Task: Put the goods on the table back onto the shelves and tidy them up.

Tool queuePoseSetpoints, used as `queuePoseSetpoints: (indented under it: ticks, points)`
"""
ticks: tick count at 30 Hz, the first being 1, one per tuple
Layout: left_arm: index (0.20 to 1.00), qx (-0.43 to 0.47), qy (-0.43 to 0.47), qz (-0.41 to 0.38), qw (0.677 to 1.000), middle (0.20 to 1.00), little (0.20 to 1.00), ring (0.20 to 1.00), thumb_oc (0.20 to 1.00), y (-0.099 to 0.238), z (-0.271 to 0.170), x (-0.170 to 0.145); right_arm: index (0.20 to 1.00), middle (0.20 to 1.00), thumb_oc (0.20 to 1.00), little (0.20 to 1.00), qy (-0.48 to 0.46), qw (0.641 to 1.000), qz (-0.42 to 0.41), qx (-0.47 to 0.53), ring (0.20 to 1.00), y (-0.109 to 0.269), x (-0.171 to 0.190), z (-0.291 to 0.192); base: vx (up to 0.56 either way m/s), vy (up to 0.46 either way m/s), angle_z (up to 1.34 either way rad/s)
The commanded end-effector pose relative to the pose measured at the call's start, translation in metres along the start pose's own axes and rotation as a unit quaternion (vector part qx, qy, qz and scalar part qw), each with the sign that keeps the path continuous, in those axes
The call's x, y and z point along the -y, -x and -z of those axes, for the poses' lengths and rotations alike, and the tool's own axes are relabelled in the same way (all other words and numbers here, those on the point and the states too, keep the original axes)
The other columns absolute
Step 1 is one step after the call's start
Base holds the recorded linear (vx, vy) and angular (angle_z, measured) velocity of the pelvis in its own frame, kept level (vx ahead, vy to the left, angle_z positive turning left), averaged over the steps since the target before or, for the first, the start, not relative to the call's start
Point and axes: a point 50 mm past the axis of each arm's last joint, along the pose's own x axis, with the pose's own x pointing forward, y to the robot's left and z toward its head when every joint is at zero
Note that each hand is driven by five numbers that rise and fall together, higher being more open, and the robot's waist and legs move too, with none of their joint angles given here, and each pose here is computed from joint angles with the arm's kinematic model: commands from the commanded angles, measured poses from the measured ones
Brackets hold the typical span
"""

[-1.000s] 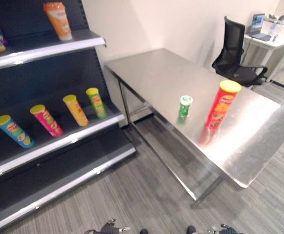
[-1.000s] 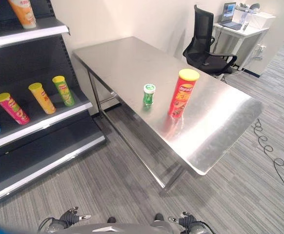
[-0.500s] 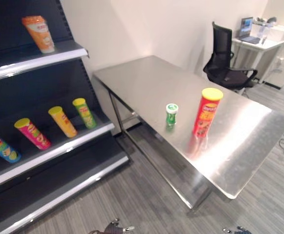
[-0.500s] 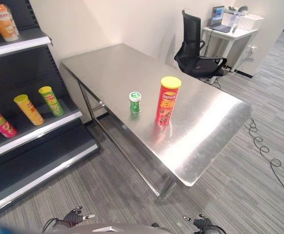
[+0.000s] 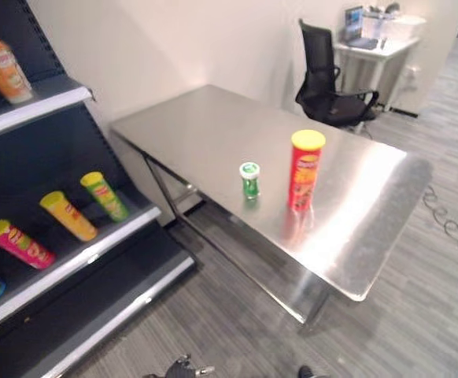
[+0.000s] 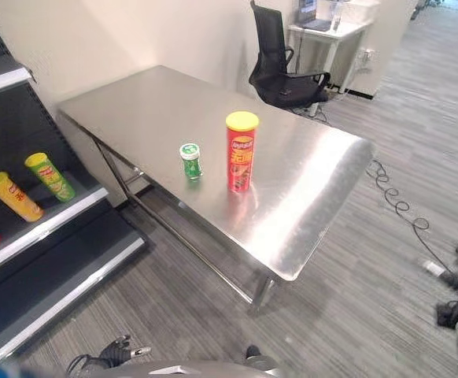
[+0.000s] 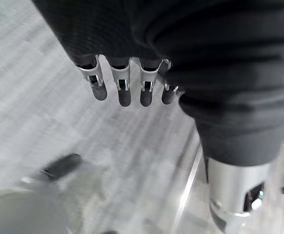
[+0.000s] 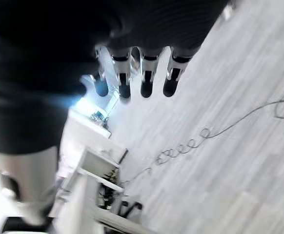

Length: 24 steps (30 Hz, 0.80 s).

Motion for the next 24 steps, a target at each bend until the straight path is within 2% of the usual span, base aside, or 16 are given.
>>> queuePoseSetpoints:
  ticks: [1,3,6,9,10,17,24]
  points:
    - [1.0,0.03,-0.005,-0.011,0.999,1.0,1.0,1.0,1.0,-0.004,-0.02,-0.018,1.0,1.0,1.0,1.0,-0.052,0.991,-0.031,0.116,1.0,-0.011,-0.006,-0.049,0.02,0.017,-0.04]
    - [1.0,0.032,-0.004,-0.003,0.999,1.0,1.0,1.0,1.0,-0.003,-0.017,-0.014,1.0,1.0,1.0,1.0,-0.041,0.969,-0.053,0.238,1.0,-0.009,-0.005,-0.111,0.01,0.002,0.02]
    - [1.0,0.035,-0.007,0.004,0.999,1.0,1.0,1.0,1.0,-0.003,-0.016,-0.01,1.0,1.0,1.0,1.0,0.001,0.949,-0.087,0.303,1.0,-0.009,-0.021,-0.151,0.0,-0.001,0.02]
    - [1.0,0.034,-0.008,0.009,0.999,1.0,1.0,1.0,1.0,-0.002,-0.015,-0.007,1.0,1.0,1.0,1.0,0.031,0.94,-0.111,0.323,1.0,-0.014,-0.037,-0.169,-0.01,-0.019,0.07]
    - [1.0,0.032,-0.016,0.015,0.999,1.0,1.0,1.0,1.0,-0.002,-0.014,-0.004,1.0,1.0,1.0,1.0,0.055,0.932,-0.139,0.332,1.0,-0.018,-0.053,-0.181,-0.02,-0.021,0.11]
    - [1.0,0.034,-0.009,0.015,0.999,1.0,1.0,1.0,1.0,-0.001,-0.013,-0.003,1.0,1.0,1.0,1.0,0.078,0.92,-0.205,0.326,1.0,-0.031,-0.098,-0.2,-0.01,-0.028,0.11]
    - [1.0,0.025,-0.003,0.014,1.0,1.0,1.0,1.0,1.0,0.0,-0.007,-0.002,1.0,1.0,1.0,1.0,0.099,0.916,-0.213,0.326,1.0,-0.038,-0.109,-0.212,-0.01,-0.031,0.16]
